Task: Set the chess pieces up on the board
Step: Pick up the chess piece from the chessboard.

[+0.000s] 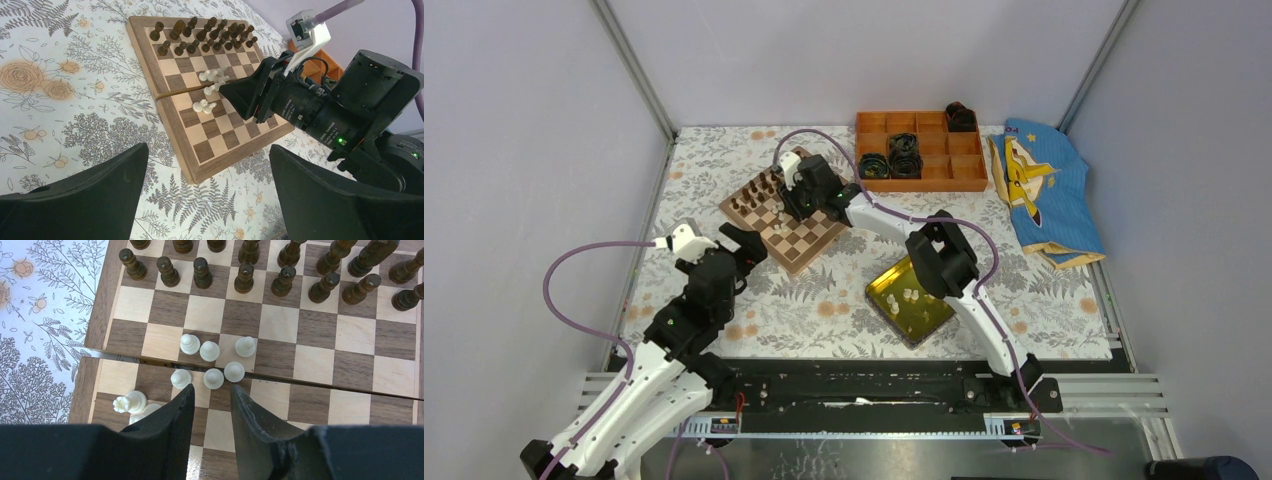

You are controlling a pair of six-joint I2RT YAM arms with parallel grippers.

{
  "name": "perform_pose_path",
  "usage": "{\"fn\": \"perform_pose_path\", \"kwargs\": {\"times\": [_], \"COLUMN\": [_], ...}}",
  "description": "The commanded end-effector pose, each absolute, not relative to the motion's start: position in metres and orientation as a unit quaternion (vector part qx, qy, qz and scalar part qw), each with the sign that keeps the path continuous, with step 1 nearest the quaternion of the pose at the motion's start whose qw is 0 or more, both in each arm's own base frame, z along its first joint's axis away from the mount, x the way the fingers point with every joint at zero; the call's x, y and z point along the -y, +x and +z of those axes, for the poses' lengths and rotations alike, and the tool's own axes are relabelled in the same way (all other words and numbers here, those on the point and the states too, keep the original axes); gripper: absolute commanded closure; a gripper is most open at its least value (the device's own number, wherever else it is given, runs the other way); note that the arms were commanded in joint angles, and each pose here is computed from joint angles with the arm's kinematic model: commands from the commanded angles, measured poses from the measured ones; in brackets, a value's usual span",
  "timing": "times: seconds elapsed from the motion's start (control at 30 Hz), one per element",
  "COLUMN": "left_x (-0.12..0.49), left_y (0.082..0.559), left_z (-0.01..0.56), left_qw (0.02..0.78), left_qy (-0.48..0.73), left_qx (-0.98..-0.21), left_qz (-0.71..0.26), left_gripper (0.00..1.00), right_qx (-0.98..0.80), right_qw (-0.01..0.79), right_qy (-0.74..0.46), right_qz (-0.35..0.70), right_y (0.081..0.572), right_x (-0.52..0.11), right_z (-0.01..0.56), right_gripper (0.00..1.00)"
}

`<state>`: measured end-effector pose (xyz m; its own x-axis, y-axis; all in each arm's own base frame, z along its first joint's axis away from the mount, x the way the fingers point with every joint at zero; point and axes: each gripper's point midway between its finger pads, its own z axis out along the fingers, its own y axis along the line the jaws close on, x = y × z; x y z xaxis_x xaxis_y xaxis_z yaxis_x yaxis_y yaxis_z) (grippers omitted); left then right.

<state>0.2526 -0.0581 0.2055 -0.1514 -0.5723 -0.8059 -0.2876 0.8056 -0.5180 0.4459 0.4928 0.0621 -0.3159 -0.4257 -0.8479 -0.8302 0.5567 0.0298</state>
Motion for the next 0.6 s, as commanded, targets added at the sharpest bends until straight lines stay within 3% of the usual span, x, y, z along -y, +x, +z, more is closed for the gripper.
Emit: {"fn": "perform_pose_path", "kwargs": {"times": [0.0,0.57], "left_x": [0.0570,0.0567], "left_y": [0.2521,0.2525], "left_z": [0.2047,0.2041], "left_qw": [0.587,0.588], "left_qy": [-0.294,-0.296], "left_qx": [-0.744,-0.743], "left_qz": [-0.124,-0.123], "left_gripper": [0.01,0.01], "right_qx": [-0.757,-0.756], "right_qw": [0.439,0.437], "right_qy": [-0.410,-0.411], "right_qz": [0.259,0.262], "right_y": [0.4432,0.4469], "right_x": [-0.5110,-0.5173], "right_z": [0.0848,0.0799], "right_gripper": [0.61,0.61]}}
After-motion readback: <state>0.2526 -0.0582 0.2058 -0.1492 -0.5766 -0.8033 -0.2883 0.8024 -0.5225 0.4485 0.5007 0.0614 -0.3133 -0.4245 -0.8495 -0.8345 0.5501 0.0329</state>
